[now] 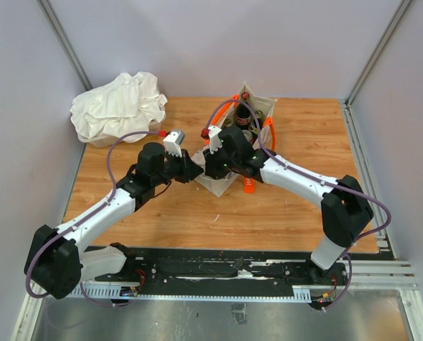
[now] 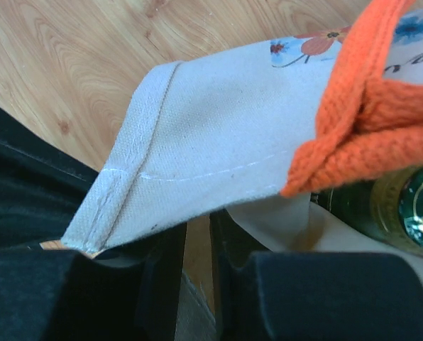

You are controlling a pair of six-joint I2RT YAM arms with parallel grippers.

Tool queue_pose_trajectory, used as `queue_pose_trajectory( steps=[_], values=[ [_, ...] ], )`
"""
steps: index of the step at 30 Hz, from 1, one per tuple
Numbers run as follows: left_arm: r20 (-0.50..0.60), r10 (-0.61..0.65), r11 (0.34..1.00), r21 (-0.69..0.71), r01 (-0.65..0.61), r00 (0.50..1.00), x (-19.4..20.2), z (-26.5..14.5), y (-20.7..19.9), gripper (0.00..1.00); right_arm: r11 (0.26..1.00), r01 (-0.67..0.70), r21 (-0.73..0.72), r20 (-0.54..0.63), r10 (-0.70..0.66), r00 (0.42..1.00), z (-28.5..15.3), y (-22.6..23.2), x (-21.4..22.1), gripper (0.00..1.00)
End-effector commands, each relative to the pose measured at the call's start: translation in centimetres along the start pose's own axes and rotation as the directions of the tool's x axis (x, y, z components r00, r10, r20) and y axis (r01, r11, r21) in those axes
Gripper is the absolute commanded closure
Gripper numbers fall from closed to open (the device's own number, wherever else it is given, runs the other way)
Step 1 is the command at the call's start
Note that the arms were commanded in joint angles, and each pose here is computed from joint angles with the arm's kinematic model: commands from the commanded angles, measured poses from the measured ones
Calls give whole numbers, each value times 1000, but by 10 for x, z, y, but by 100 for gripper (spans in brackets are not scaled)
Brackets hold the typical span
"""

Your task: Take the beverage out of the canvas bag

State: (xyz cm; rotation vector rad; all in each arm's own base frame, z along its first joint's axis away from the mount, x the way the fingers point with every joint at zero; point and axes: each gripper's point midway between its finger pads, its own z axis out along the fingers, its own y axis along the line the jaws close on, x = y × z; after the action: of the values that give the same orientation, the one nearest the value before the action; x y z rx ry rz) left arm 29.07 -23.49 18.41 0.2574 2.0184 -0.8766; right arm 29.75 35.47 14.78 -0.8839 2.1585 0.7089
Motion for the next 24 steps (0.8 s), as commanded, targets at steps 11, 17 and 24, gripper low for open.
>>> queue_pose_trajectory(
  steps=[11,17,24],
  values=[
    [-117,16,992,-122,-30,993,43,14,39,99,959,103,266,68,-125,990,-67,-27,-32,56],
    [-125,11,994,-110,-25,992,41,11,34,99,910,77,407,126,-140,982,-88,-55,-46,55],
    [-138,17,997,-73,-27,990,37,6,22,100,905,21,426,131,-85,988,-74,-77,-37,55]
  ],
)
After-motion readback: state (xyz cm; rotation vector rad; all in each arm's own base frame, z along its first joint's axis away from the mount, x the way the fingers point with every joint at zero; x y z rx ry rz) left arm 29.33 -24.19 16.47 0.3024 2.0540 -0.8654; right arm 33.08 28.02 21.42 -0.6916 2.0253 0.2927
